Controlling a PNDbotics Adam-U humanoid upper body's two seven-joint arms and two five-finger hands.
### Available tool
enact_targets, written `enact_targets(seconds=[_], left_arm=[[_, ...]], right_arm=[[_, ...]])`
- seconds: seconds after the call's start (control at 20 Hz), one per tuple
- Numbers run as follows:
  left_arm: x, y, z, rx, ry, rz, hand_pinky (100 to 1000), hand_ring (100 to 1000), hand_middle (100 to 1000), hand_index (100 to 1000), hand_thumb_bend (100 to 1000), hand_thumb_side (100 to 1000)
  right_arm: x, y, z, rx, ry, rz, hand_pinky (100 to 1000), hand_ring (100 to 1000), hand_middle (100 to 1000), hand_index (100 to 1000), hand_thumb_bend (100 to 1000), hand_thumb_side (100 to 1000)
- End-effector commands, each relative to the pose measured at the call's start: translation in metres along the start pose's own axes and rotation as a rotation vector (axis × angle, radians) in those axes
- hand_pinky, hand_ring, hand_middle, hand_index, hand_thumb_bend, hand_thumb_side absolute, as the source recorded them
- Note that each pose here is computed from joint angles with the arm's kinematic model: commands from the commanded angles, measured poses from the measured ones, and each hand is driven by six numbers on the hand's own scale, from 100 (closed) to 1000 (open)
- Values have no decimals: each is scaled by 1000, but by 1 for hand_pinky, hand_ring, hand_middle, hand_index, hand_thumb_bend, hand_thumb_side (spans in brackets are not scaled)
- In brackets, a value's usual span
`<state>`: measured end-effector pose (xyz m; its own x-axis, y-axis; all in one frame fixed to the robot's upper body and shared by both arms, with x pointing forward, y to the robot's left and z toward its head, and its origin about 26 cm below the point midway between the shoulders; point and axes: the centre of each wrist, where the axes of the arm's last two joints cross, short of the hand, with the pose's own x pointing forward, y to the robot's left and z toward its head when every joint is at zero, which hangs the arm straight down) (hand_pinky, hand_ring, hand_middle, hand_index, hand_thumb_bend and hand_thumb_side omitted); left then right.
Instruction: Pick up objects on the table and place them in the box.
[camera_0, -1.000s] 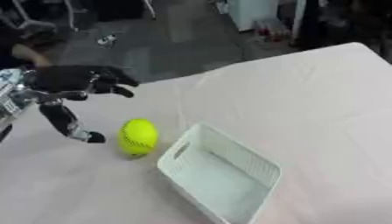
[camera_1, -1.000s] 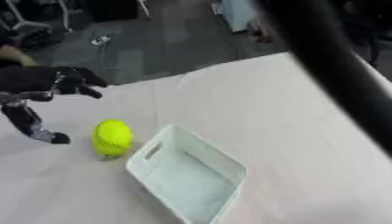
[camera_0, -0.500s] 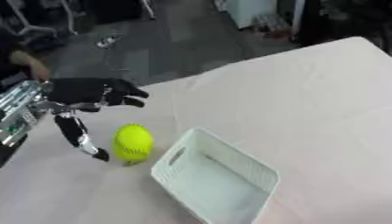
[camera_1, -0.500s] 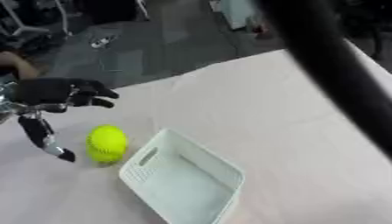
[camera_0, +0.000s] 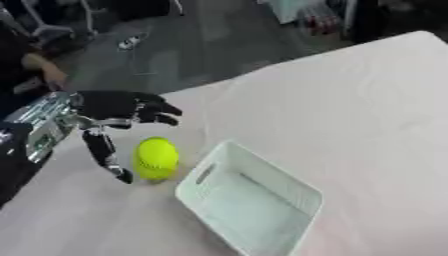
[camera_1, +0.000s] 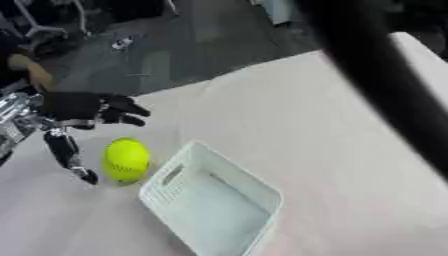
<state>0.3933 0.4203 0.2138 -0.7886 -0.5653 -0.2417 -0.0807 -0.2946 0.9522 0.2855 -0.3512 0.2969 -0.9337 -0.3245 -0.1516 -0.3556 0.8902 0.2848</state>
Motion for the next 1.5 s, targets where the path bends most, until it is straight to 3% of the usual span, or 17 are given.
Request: enact_targets(seconds=[0.05, 0.6, 1.1, 1.15, 1.2, 1.25, 1.3, 1.35, 1.4, 1.45, 1.5], left_arm=[[-6, 10, 7, -25, 16, -39, 1000, 1000, 1000, 1000, 729, 406], [-7, -1, 5, -55, 29, -46, 1000, 1000, 1000, 1000, 736, 391], [-8, -26, 11, -126, 63, -5, 1000, 1000, 1000, 1000, 729, 341], [-8, -28, 12, -123, 68, 4, 906, 913, 1000, 999, 687, 309], [-9, -30, 13, -116, 73, 16, 906, 913, 1000, 999, 687, 309], [-9, -31, 15, -102, 75, 26, 600, 706, 895, 952, 623, 322], [-9, -32, 16, -86, 76, 33, 690, 772, 937, 967, 642, 311], [-8, -31, 16, -61, 74, 40, 315, 448, 680, 818, 490, 397], [-7, -30, 16, -17, 67, 49, 315, 448, 680, 818, 490, 397], [-5, -28, 16, 26, 60, 57, 148, 293, 530, 662, 361, 477], [-4, -26, 18, 62, 54, 64, 166, 309, 544, 676, 375, 466]], right_arm=[[2, 6, -14, 43, -16, -20, 100, 283, 406, 589, 100, 916], [-1, 13, -23, 23, -23, -61, 100, 280, 405, 600, 100, 915], [-3, 16, -26, 14, -31, -84, 100, 280, 403, 601, 100, 917], [-3, 16, -26, 14, -32, -85, 100, 279, 401, 600, 100, 918], [-3, 16, -26, 14, -33, -85, 100, 279, 401, 600, 100, 918], [-3, 16, -27, 14, -34, -85, 100, 278, 400, 598, 100, 919], [-3, 15, -27, 13, -35, -86, 100, 278, 400, 599, 100, 919], [-3, 15, -27, 13, -36, -86, 100, 277, 398, 596, 100, 921], [-2, 15, -27, 12, -37, -86, 100, 277, 398, 596, 100, 921], [-2, 15, -28, 12, -39, -86, 100, 277, 397, 595, 100, 922], [-2, 15, -28, 11, -40, -86, 100, 277, 397, 595, 100, 922]])
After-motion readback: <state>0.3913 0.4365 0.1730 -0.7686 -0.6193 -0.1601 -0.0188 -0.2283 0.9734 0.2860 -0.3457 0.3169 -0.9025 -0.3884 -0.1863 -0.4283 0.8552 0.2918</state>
